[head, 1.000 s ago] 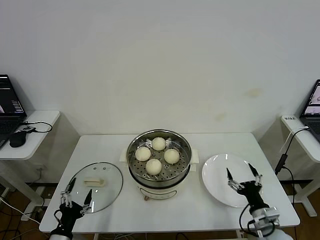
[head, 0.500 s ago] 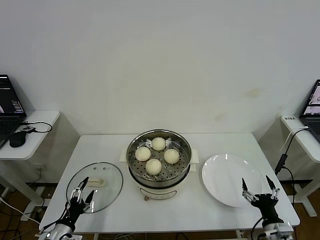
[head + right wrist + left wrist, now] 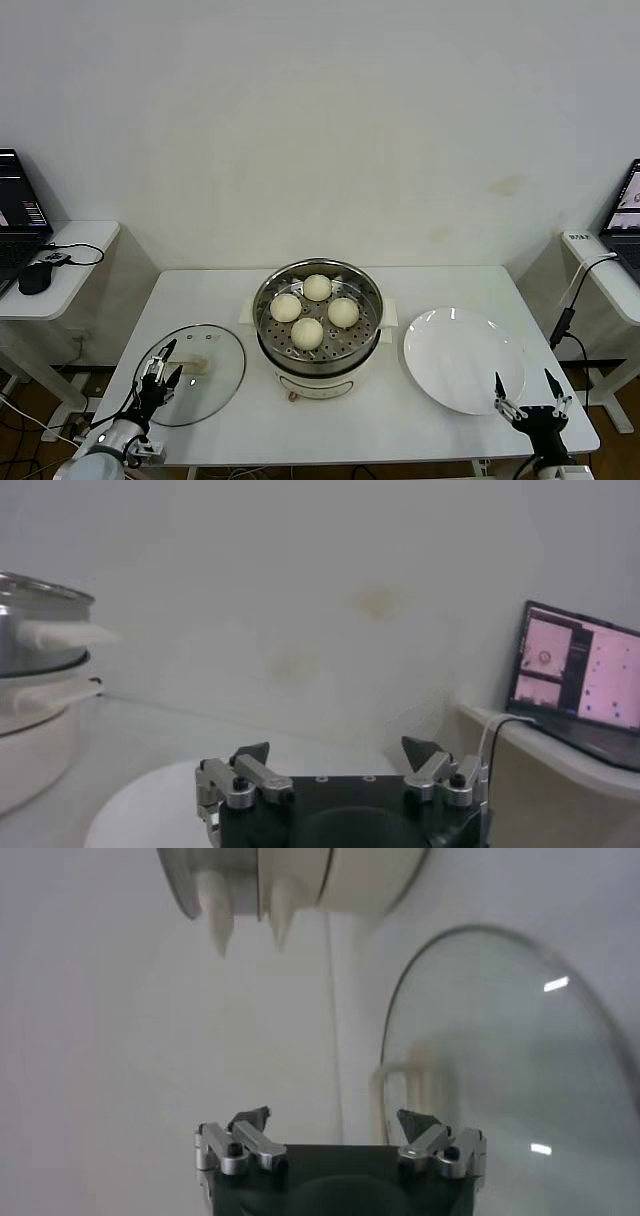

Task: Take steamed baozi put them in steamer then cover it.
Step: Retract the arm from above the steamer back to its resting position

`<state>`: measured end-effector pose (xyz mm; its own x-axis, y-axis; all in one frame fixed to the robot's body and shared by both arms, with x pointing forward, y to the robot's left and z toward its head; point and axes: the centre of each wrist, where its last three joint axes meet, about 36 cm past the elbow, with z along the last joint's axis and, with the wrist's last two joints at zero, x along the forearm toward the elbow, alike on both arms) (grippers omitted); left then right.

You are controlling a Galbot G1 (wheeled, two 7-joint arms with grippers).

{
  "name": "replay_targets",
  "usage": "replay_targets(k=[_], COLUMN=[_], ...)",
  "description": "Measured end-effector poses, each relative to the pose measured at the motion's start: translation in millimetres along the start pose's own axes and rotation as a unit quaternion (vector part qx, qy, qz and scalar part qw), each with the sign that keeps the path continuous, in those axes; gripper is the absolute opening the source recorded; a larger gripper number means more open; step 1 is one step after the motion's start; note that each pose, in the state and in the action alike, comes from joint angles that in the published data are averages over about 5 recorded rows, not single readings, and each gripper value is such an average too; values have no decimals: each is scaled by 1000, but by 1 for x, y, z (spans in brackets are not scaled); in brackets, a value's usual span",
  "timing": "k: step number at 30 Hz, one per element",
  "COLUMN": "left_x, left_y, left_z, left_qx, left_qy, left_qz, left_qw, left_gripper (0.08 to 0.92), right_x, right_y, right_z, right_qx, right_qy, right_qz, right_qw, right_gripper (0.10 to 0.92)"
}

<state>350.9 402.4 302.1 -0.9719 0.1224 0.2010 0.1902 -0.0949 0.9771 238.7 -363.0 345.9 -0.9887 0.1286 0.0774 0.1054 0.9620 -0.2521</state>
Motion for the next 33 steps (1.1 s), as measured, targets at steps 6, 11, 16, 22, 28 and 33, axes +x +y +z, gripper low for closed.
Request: replay_targets(k=[6, 11, 16, 22, 28, 33], left_x=[-15, -23, -30, -36, -40, -41], left_y=[-1, -2, -1, -2, -5, -9], left_z=[3, 6, 5, 2, 1, 2], left_qx=[-4, -5, -2, 5, 10, 13], left_qy=[6, 9, 9, 8, 8, 7], left_qz=[5, 6, 3, 1, 0, 5], left_qw=[1000, 1000, 1000, 1000, 1000, 1000], left_gripper=[823, 823, 823, 823, 740, 593], right_x=[4, 6, 8, 8, 8, 9], right_y=[-1, 0, 1, 3, 5, 7], right_z=[3, 6, 9, 10, 11, 12], right_qx=[6, 8, 11, 12, 13, 14], right_qy=[8, 13, 17, 19, 23, 26], right_qz=[0, -1, -4, -6, -9, -11], right_qw=[1000, 1000, 1000, 1000, 1000, 1000], right_gripper=[823, 823, 823, 823, 823, 823])
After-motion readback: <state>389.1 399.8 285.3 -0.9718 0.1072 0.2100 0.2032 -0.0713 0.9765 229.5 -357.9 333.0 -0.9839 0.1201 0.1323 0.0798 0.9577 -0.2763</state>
